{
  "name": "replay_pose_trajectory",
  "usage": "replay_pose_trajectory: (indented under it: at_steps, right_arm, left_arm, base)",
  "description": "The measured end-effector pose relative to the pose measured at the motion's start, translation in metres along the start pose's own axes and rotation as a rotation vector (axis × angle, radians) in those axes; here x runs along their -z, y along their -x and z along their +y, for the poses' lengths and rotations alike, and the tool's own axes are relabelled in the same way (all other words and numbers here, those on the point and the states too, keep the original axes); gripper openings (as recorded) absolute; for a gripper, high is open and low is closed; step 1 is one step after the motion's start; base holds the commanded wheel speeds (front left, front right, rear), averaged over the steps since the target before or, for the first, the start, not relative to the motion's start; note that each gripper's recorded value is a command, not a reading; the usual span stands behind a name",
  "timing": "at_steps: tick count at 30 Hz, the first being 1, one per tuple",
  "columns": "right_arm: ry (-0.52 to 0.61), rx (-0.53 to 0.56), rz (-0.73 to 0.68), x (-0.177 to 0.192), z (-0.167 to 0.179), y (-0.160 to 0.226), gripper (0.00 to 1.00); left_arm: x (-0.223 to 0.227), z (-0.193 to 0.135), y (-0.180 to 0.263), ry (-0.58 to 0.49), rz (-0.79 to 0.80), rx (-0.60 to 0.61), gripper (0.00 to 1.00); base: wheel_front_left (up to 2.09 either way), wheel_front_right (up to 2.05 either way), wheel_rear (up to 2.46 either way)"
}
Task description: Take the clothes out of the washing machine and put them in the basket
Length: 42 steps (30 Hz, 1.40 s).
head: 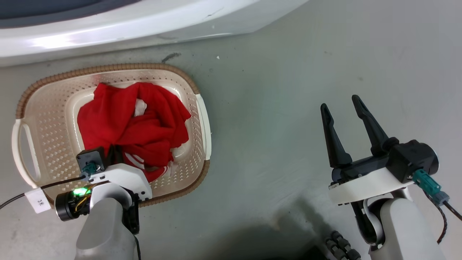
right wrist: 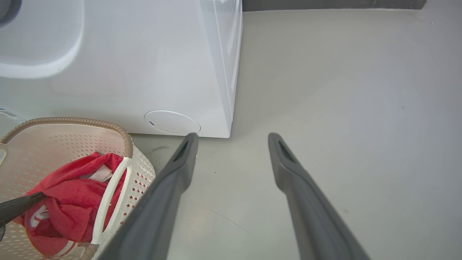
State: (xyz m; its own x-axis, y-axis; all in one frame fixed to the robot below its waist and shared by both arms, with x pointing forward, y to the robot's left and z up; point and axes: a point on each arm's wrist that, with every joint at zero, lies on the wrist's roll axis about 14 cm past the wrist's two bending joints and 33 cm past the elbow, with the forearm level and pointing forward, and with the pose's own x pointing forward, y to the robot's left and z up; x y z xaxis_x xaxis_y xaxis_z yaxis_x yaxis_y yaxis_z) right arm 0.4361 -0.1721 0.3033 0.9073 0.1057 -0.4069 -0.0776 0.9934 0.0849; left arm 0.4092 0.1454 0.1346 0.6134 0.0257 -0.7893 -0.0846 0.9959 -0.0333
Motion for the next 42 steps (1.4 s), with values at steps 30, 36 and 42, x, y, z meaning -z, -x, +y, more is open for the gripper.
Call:
replay_pose_trajectory:
  at_steps: [30, 36, 42]
  right_arm:
    - [0.036, -0.008, -0.303, -0.119, 0.02, 0.105, 1.0]
    - [0.055, -0.017, -0.344, -0.129, 0.027, 0.131, 1.0]
    - [0.06, -0.027, -0.37, -0.133, 0.032, 0.15, 1.0]
  left_arm:
    - [-0.18, 0.008, 0.184, 0.046, -0.632, 0.059, 1.0]
    - [-0.218, -0.01, 0.253, -0.013, -0.861, 0.123, 1.0]
    - [-0.22, -0.017, 0.294, -0.062, -0.963, 0.137, 1.0]
  base:
    - [0.0, 0.0, 0.0]
    - [0.0, 0.0, 0.0]
    - [0.0, 0.0, 0.0]
